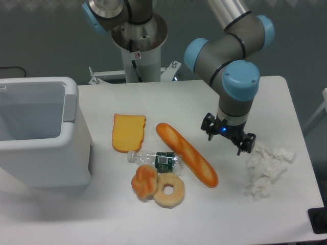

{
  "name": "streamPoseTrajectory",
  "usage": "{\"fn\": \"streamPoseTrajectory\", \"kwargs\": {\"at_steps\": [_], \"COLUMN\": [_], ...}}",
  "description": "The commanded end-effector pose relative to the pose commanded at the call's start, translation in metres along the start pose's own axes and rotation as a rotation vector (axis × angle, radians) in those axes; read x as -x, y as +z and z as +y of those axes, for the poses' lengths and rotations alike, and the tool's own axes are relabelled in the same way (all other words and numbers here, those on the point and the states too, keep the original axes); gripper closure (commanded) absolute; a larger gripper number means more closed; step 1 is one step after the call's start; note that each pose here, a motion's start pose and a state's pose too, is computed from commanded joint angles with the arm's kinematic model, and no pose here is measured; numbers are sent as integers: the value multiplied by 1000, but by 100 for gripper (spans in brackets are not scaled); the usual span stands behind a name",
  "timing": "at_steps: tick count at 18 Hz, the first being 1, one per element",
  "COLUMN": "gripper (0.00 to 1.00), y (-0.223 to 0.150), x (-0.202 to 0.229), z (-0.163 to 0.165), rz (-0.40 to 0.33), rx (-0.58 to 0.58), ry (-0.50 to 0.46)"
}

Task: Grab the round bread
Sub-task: 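Move the gripper across the table toward the round golden bun, then lower the open gripper over the round bun beside the bagel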

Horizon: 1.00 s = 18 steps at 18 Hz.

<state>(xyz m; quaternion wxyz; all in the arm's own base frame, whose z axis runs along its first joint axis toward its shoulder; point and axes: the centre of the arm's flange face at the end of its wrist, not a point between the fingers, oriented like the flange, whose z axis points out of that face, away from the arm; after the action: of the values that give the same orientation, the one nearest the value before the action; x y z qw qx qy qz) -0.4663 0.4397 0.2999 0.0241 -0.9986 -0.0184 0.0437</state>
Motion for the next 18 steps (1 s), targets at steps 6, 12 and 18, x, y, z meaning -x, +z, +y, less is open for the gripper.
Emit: {"fn": "streamPoseTrajectory", "kwargs": {"at_steps": [6, 12, 18], "gripper": [0, 0, 0], "y": [-1, 24, 31], "x": [-24, -71, -103], "z": [-27, -65, -85], "rz": [3, 39, 54], "rx": [-9, 17, 26], "ry": [-175, -157, -166]}}
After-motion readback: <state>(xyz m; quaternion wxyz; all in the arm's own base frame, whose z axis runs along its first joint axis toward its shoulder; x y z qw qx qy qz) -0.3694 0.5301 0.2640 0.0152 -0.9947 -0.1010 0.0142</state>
